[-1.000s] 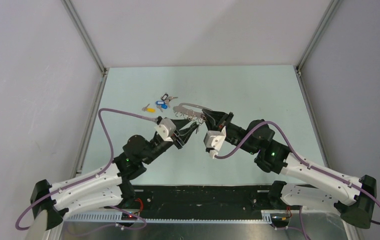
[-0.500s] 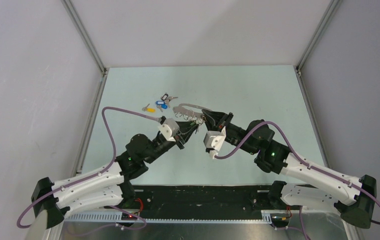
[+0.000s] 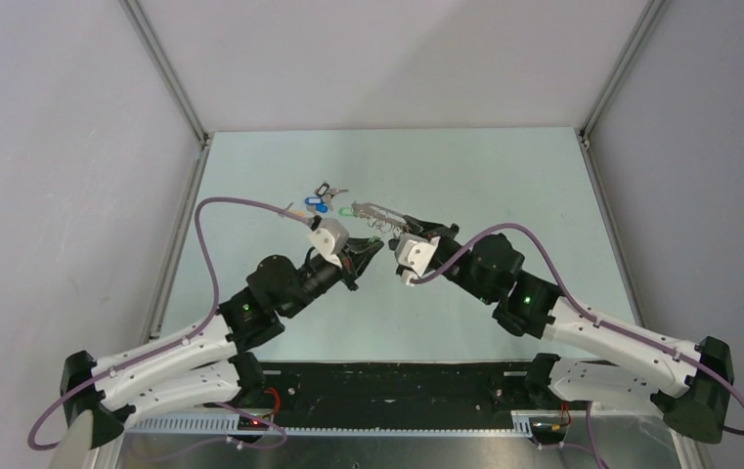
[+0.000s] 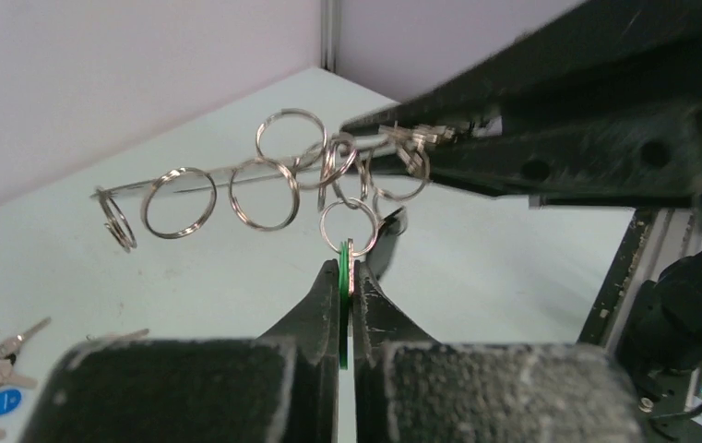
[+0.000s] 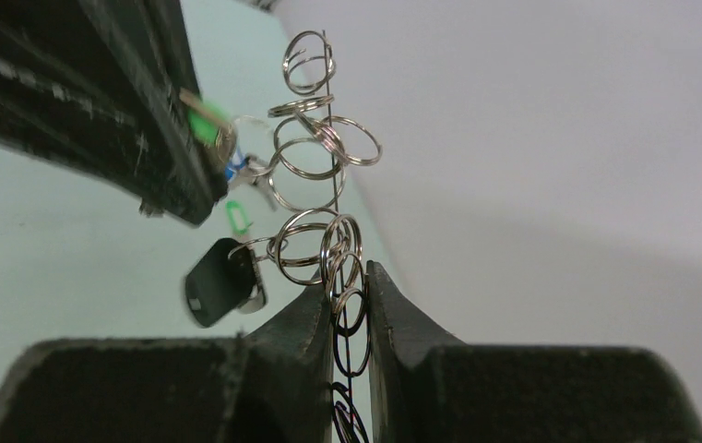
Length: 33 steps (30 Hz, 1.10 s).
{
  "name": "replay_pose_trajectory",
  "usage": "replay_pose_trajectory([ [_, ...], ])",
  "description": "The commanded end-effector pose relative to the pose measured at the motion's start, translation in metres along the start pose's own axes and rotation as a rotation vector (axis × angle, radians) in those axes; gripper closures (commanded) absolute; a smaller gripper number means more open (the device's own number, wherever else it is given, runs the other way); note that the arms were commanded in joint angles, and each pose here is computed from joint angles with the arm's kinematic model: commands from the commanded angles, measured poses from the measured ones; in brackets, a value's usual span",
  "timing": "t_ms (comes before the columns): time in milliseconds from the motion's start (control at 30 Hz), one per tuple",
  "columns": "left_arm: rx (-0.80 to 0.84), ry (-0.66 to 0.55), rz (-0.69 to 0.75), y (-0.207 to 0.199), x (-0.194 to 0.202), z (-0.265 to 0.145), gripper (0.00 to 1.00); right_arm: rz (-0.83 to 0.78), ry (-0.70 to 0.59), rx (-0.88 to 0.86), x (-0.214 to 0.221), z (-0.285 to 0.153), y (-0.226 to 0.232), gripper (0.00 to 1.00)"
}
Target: Remove the keys from the keyring
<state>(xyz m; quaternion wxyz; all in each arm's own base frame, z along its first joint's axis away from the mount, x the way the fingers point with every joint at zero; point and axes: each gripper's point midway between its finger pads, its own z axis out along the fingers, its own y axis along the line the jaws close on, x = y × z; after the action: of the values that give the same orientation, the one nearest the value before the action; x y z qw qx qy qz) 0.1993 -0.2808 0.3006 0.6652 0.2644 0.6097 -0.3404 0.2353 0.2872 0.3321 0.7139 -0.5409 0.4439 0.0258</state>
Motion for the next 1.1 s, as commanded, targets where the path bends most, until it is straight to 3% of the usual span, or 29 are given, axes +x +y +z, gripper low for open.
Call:
replay_pose_trajectory([
  [0,-0.050,0.124,-0.091,0.002,-0.005,-0.005,1.00,0.228,0.122,0.084,0.034,-0.005,0.010,1.00],
  [133,-0.064,0.317,-0.059,0.003,0.012,-0.011,1.00,0.402,0.175,0.147,0.055,-0.014,0.027,1.00],
  [233,-0.070,0.459,0.056,0.010,0.019,-0.017,1.00,0.538,0.207,0.190,0.069,-0.023,0.042,0.57],
  [367,-0.048,0.596,0.259,0.023,0.020,-0.025,1.00,0.691,0.158,0.221,0.070,-0.039,0.052,0.46],
  [667,-0.127,0.660,0.769,0.071,-0.006,-0.025,1.00,0.878,0.036,0.250,0.070,-0.061,0.064,0.40],
  [767,-0.216,0.705,0.858,0.088,-0.009,-0.021,1.00,0.970,0.031,0.304,0.074,-0.061,0.062,0.34],
  [900,-0.251,0.663,0.827,0.088,-0.006,-0.010,1.00,1.099,0.074,0.402,0.084,-0.062,0.059,0.38],
  [1033,-0.238,0.537,0.777,0.080,-0.008,-0.005,1.00,1.189,0.059,0.397,0.077,-0.063,0.056,0.18],
  [1067,-0.240,0.496,0.769,0.078,-0.014,-0.004,1.00,1.192,0.039,0.354,0.070,-0.063,0.058,0.07],
])
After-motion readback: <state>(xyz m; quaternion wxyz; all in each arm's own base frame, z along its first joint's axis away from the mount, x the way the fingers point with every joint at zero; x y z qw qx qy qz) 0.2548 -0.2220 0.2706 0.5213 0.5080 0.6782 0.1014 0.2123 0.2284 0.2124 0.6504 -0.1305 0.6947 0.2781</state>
